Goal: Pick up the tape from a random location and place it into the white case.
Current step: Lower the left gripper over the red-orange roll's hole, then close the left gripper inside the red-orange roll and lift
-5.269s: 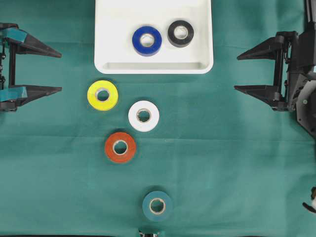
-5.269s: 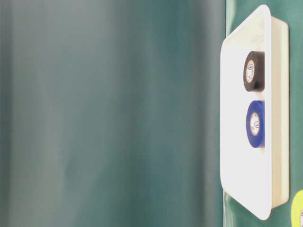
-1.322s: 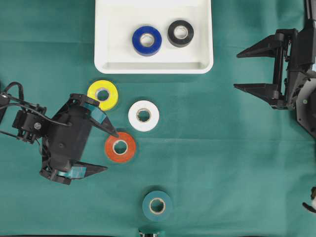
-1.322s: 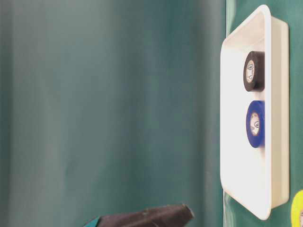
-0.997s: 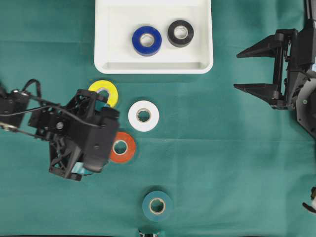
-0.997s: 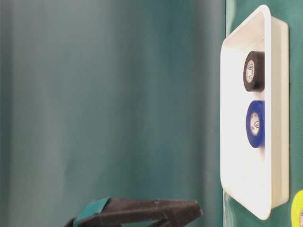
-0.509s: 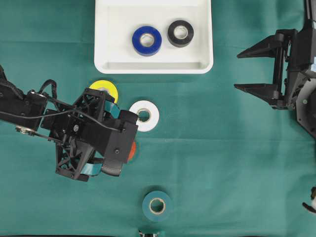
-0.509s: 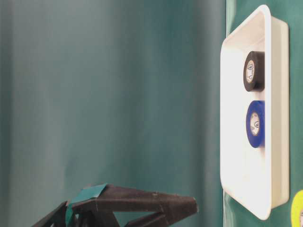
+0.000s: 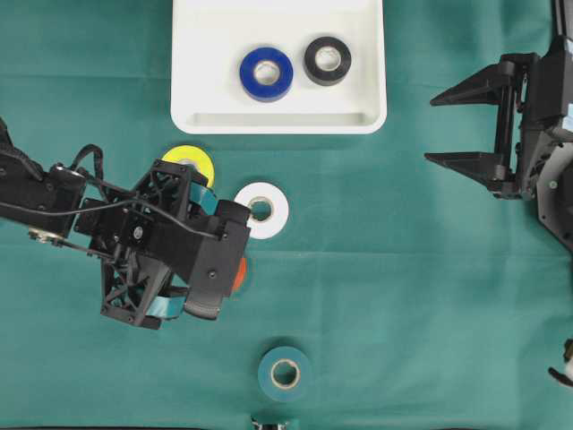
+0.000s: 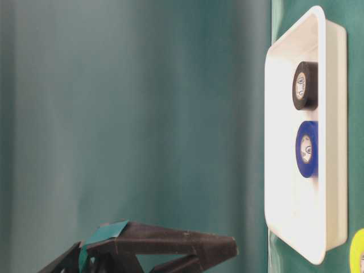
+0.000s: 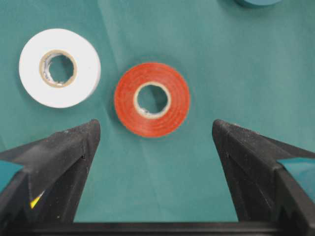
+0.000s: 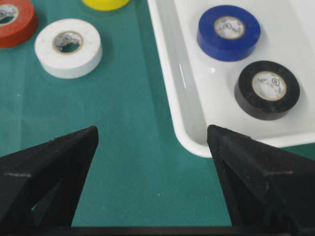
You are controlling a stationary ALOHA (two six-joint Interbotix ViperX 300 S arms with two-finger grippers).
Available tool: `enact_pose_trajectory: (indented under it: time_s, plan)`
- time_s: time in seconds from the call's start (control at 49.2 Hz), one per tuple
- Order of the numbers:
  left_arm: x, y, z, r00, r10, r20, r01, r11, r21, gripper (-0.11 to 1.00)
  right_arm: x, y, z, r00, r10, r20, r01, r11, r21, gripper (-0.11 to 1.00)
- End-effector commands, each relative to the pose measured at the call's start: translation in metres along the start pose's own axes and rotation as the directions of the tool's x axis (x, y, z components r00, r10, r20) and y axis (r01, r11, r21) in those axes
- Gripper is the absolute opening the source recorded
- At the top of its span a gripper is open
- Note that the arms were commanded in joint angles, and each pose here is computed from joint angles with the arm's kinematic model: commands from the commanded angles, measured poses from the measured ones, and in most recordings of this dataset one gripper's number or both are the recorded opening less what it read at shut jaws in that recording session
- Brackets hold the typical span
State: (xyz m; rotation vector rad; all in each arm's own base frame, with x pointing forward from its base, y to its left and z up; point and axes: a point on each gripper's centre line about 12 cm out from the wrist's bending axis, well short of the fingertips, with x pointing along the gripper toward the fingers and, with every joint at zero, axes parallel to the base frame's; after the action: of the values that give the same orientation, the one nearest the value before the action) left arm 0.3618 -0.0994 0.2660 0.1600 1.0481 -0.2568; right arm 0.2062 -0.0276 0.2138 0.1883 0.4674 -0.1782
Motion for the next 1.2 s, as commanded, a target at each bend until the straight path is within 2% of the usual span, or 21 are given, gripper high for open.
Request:
enact_pose_trajectory:
  time_s: [0.0,0.264,0.57,0.875,1.18]
  plan:
    - [-0.009,0.0,0.008,0.999,0.001,0.037,-0.001,1.0,0.002,0.98,0.0,0.002,0.011,1.0,0.004,0.027,-0.004,1.0,0.0,0.9]
    - [-0.005,-0.002,0.008,0.998,0.0,0.058,0.0,1.0,0.01,0.98,0.0,0.002,0.011,1.0,0.004,0.027,-0.004,1.0,0.0,0.9]
    - [0.026,-0.009,-0.001,0.999,-0.01,0.054,0.009,1.0,0.021,0.98,0.0,0.001,0.011,1.0,0.003,0.026,-0.003,1.0,-0.007,0.9]
    - [0.063,-0.011,-0.015,1.0,-0.013,0.0,0.013,1.0,0.026,0.98,0.0,0.001,0.01,1.0,0.003,0.024,-0.003,1.0,-0.005,0.9]
    - [0.083,-0.017,-0.025,0.998,-0.02,0.06,0.018,0.999,0.041,0.98,0.0,0.001,0.01,1.0,0.003,0.024,-0.003,1.0,-0.005,0.9]
